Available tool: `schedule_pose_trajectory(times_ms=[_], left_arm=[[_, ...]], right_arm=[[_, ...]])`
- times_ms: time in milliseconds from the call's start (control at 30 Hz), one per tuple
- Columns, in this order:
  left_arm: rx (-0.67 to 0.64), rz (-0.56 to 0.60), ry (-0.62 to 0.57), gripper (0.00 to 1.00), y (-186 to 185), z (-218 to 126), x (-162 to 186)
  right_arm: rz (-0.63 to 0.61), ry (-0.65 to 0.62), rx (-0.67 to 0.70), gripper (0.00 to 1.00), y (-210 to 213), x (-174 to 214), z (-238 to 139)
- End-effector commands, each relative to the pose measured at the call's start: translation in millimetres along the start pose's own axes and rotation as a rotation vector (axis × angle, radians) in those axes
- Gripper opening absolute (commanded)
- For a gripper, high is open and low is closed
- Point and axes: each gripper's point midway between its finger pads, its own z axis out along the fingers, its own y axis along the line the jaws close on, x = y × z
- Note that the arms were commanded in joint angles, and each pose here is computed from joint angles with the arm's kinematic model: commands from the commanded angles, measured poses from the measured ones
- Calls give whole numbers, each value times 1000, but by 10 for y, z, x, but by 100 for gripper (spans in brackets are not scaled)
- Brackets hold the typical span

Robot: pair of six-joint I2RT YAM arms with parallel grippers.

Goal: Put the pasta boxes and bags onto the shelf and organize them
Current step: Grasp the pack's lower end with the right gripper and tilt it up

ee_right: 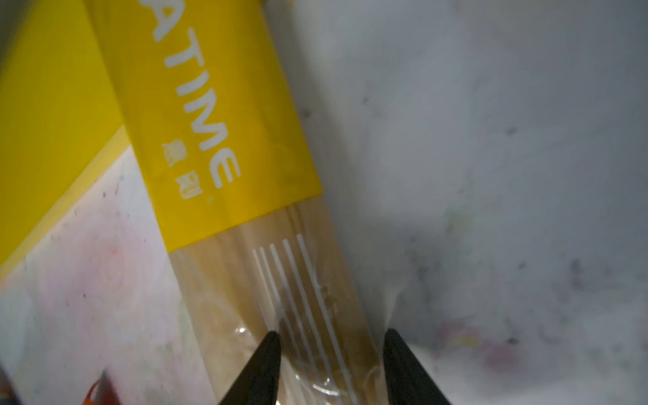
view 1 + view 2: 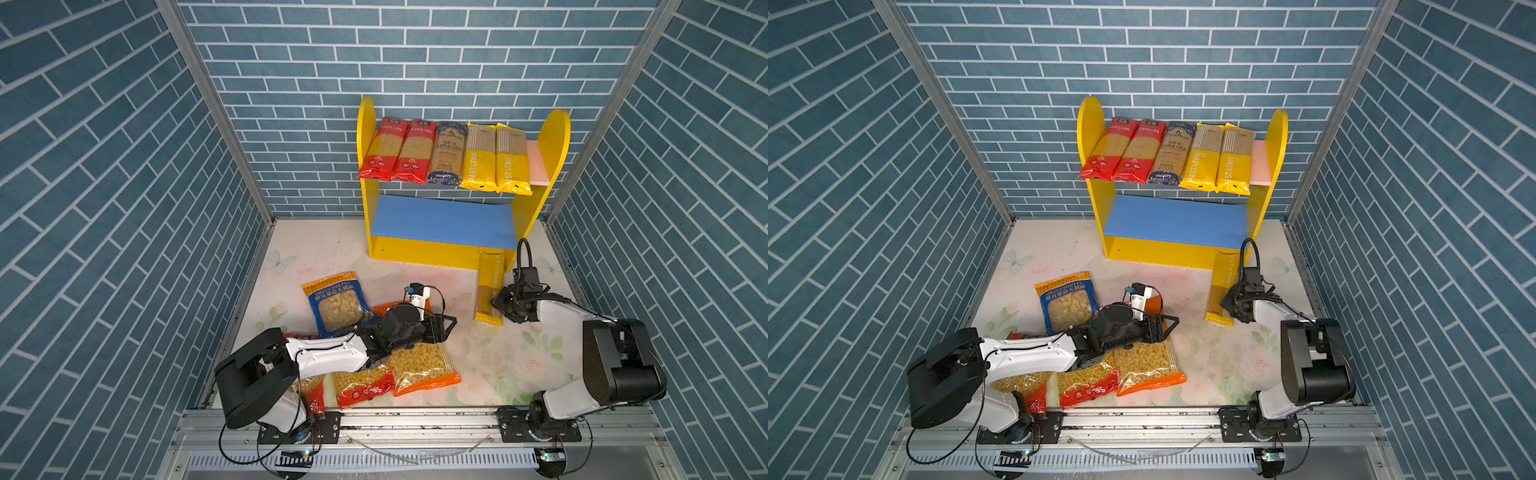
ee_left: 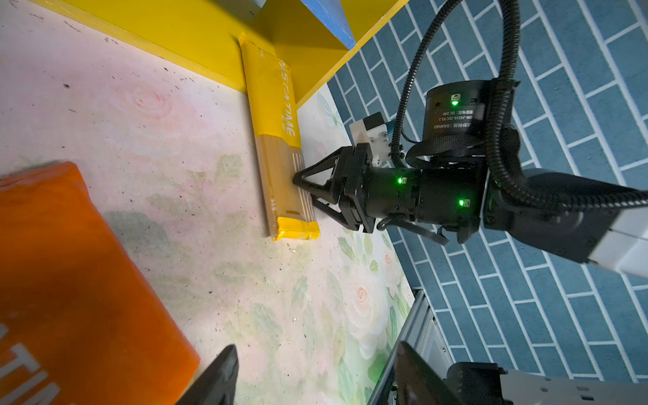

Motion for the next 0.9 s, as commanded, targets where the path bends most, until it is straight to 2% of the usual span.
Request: schedule_pose_trajectory(times_ms=[0,133,300,400,633,767,867], left_arm=[[3,4,12,71,9,52,45],[-19,6,30,71,80,78,99],[7,4,36,71,-22,143,61],[16,-5,41,71,-54,165,65],[-14,-1,28,71,5,38,82],[-34,1,15,71,77,-23,91],[-29,1,16,71,57,3,83]], right_arm=[[-30,121,175,48,-423,615,-16],[-42,136,186,48,-528,830,-168],[-37,123,-5,59,-193,578,-421],[-6,121,-41,62,-203,371,-358],[-35,153,-127,56,-80,252,-114],[-20,188,-131,52,-138,392,19],[-30,217,-117,44,-173,501,92]])
